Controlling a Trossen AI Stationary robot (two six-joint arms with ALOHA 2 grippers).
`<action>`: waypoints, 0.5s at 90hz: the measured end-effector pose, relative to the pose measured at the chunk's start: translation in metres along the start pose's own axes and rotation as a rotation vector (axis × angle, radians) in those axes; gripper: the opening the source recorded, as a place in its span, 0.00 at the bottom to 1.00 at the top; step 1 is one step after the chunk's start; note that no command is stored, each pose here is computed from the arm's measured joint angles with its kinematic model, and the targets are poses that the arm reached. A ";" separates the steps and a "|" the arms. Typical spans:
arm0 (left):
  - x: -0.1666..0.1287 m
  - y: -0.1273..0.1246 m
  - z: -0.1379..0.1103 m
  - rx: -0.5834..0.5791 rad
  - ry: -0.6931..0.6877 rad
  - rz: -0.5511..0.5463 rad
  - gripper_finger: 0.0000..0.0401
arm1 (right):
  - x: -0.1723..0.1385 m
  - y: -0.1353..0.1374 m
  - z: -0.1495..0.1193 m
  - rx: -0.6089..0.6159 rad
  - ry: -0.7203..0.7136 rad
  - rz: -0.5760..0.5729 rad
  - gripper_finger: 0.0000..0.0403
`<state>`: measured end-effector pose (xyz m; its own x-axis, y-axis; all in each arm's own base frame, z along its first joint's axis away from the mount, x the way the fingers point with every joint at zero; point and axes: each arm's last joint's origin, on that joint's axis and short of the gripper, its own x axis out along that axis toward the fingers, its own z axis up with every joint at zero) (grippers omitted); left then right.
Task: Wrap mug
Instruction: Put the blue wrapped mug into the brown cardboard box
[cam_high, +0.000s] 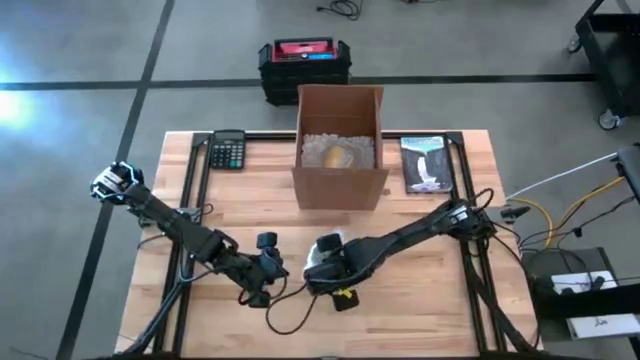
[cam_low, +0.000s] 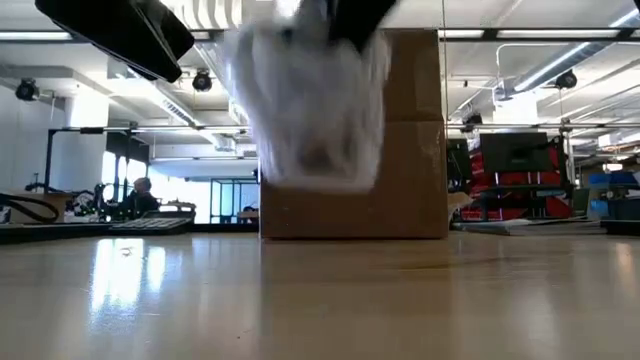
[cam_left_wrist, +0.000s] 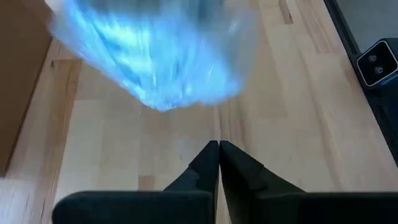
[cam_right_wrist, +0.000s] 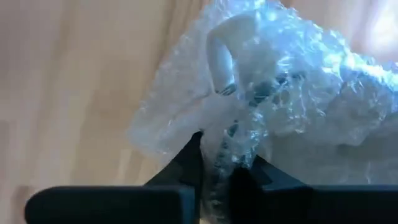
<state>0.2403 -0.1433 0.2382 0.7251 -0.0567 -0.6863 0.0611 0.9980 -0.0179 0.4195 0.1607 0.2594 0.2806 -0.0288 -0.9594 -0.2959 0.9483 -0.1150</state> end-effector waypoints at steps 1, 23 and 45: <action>0.000 0.000 0.000 0.000 0.000 -0.001 0.00 | -0.005 -0.001 0.000 -0.002 -0.004 0.000 0.07; 0.000 -0.001 0.000 0.008 0.000 -0.005 0.00 | -0.117 -0.040 -0.002 0.001 -0.260 -0.145 0.03; 0.000 -0.001 0.000 0.007 -0.003 -0.007 0.00 | -0.179 -0.133 -0.027 0.175 -0.472 -0.442 0.03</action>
<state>0.2403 -0.1441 0.2385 0.7266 -0.0639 -0.6841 0.0712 0.9973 -0.0175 0.3841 0.0316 0.4400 0.7225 -0.3229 -0.6113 0.0803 0.9174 -0.3897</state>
